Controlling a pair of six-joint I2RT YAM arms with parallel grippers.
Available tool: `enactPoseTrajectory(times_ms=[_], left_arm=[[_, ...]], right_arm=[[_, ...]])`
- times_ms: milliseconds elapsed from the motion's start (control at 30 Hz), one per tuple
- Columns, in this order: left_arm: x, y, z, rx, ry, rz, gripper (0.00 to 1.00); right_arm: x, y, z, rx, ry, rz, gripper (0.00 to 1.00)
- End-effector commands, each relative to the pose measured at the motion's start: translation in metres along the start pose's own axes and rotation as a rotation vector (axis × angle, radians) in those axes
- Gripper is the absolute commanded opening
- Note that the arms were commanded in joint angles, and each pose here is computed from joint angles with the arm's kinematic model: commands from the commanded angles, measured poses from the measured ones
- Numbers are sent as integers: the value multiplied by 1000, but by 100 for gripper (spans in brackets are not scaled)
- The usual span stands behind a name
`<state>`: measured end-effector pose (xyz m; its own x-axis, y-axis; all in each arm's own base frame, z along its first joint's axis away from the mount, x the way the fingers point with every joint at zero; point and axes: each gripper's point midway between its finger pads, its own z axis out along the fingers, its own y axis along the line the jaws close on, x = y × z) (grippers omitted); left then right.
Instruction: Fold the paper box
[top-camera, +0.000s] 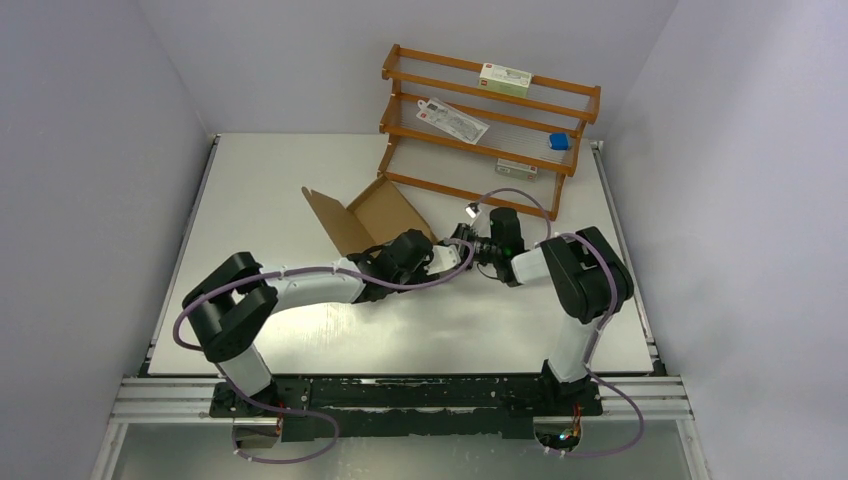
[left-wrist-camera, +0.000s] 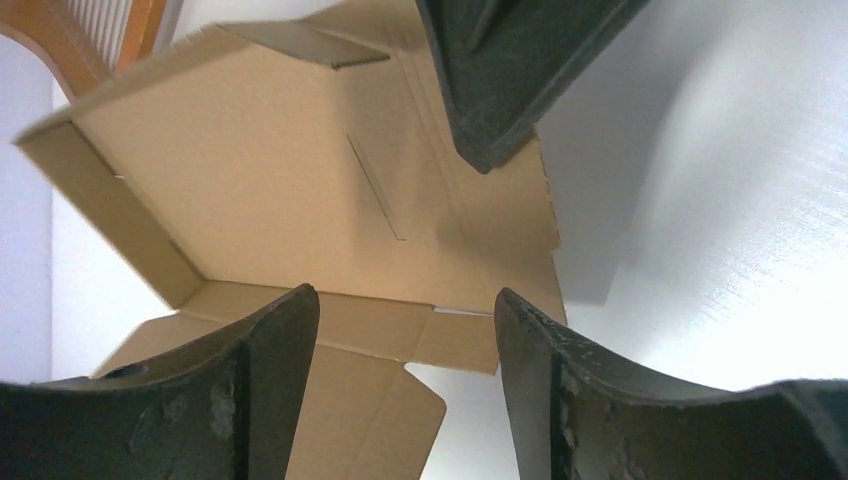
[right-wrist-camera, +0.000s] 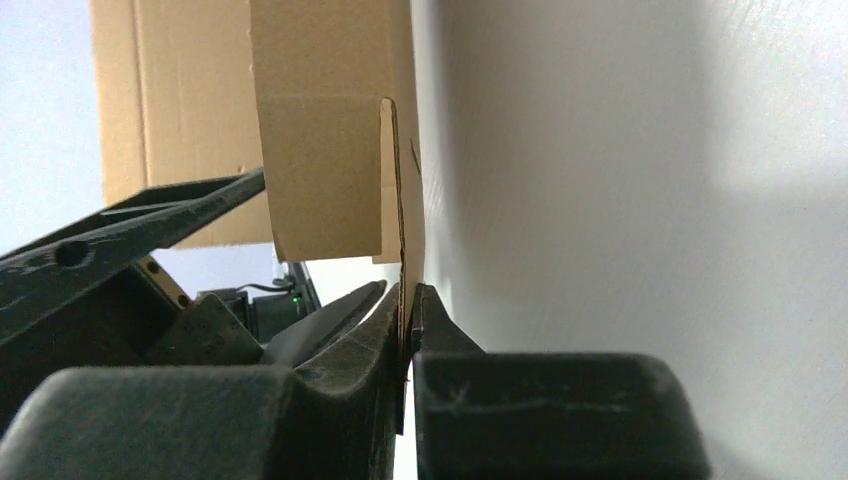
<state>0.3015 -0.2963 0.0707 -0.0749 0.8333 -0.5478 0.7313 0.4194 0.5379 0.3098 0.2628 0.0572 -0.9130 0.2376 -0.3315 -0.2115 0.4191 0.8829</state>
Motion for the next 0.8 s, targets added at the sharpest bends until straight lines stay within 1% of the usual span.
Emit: enactPoseTrajectory(times_ms=[0,167,300,500,600,633,767], left_arm=[[-13,7,-4,39,24,74,70],[-8,-8,-12,122,128,159,70],[-10,-21,-21,166,171,206,70],[6,-36,-25,238,259,247,66],[18,-37,-20,228,325,278,65],[22,-34,-17,200,346,290,65],[22,-34,-10,179,354,310,63]], right_arm=[[-5,4,1,-41,28,-32,5],[-2,-5,2,-41,56,-7,4],[1,-10,4,-44,75,9,4],[5,-16,5,-37,99,31,3],[6,-19,5,-33,106,41,3],[7,-20,5,-34,109,42,3],[8,-21,5,-32,114,42,3]])
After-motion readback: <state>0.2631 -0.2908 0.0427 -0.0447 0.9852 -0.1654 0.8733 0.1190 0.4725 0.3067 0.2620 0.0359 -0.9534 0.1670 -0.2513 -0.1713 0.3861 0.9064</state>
